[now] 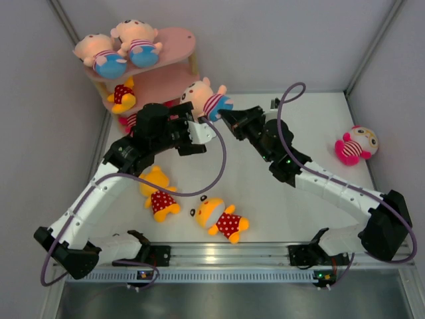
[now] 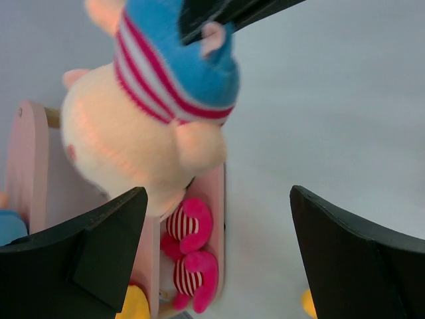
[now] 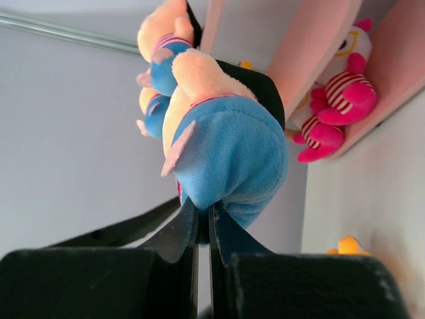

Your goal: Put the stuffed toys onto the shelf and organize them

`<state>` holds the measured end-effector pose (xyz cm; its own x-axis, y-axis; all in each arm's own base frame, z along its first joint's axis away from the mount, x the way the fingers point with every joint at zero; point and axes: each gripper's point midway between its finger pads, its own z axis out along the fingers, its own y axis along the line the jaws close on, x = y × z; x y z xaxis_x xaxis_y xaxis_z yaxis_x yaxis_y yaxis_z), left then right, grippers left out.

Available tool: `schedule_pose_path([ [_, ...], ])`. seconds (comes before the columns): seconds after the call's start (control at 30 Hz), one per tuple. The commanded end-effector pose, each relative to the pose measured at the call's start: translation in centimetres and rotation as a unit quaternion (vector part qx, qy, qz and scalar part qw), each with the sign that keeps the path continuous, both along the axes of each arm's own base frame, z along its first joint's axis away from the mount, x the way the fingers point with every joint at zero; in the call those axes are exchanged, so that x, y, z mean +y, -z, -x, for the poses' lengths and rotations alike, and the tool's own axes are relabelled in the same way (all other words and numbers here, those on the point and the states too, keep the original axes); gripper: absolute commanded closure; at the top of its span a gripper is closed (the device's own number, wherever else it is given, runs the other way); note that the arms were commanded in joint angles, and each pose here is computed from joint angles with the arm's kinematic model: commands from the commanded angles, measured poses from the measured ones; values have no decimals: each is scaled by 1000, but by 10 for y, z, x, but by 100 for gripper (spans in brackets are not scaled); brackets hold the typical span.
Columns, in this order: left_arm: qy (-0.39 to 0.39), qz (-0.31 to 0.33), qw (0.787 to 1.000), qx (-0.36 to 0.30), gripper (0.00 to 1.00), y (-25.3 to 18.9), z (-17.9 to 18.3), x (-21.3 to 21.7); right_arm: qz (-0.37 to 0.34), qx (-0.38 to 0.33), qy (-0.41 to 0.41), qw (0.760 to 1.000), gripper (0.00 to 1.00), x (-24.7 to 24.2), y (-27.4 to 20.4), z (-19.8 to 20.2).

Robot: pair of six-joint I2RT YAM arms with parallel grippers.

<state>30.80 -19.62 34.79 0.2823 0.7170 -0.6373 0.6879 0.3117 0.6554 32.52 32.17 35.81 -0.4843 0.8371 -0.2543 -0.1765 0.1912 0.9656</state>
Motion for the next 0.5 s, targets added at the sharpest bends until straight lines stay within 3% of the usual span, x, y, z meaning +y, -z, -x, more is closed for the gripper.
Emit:
schedule_pose_path([
  [0.0,46,10,994,-97,6,-23,-7,-33,-61,-27,-5,998,100,-2,-49,-9],
  [0.17,31,47,978,-202,4,-50,-23,-59,-77,-26,-11,997,100,4,-56,-22],
  [0.27,-19,44,971,-236,4,-62,-42,-51,-86,-31,-5,996,100,3,-58,-30],
  [0.47,11,52,961,-271,5,-66,-39,-60,-107,-20,-9,994,100,6,-50,-33],
])
